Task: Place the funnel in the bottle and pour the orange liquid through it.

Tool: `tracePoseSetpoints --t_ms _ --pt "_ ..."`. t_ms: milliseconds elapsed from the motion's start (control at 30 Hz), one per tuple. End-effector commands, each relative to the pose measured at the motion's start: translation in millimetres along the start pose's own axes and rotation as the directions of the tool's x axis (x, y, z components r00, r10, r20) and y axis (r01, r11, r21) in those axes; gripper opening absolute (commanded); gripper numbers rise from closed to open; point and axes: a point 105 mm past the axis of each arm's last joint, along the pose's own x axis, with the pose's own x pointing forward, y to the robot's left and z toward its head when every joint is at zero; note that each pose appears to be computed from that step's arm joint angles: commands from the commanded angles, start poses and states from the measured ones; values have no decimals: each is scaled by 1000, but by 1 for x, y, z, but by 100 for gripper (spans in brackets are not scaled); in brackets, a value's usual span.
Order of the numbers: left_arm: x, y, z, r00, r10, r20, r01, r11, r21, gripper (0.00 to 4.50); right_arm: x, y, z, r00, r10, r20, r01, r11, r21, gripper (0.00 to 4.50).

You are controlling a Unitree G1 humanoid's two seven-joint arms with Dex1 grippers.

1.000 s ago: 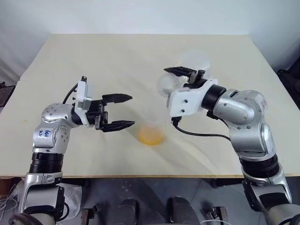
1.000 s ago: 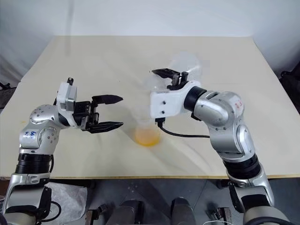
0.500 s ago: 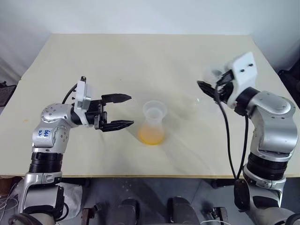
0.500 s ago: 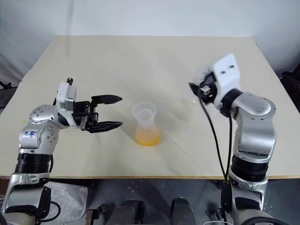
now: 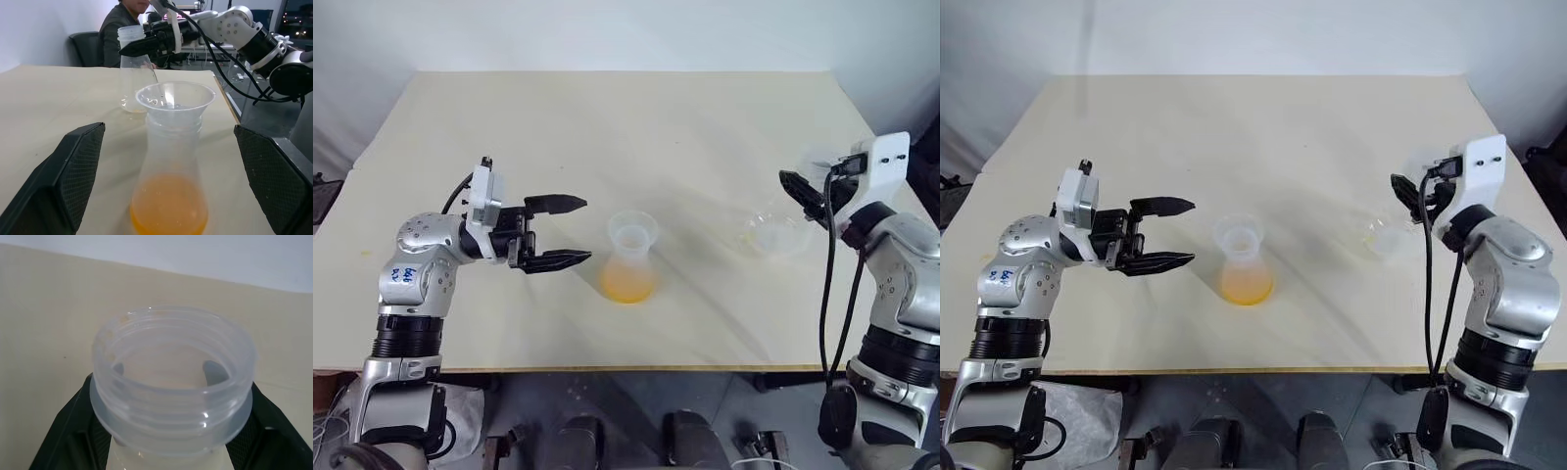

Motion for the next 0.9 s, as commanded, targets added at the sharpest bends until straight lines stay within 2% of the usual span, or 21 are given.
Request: tracePoseSetpoints --t_ms 33,167,633,900 --pt "-2 1 10 1000 -6 0 6 999 45 450 -6 1 9 998 -9 65 12 999 -50 323" --pt "-2 0 10 1000 -9 2 9 999 45 450 -13 1 3 999 4 53 1 997 -81 448" --pt "-4 3 8 1000 -6 1 6 999 35 450 -54 4 9 997 73 -30 -78 977 -197 448" --pt "-14 14 11 993 116 -9 -116 992 57 450 -94 -1 15 980 148 -132 -180 945 -273 448"
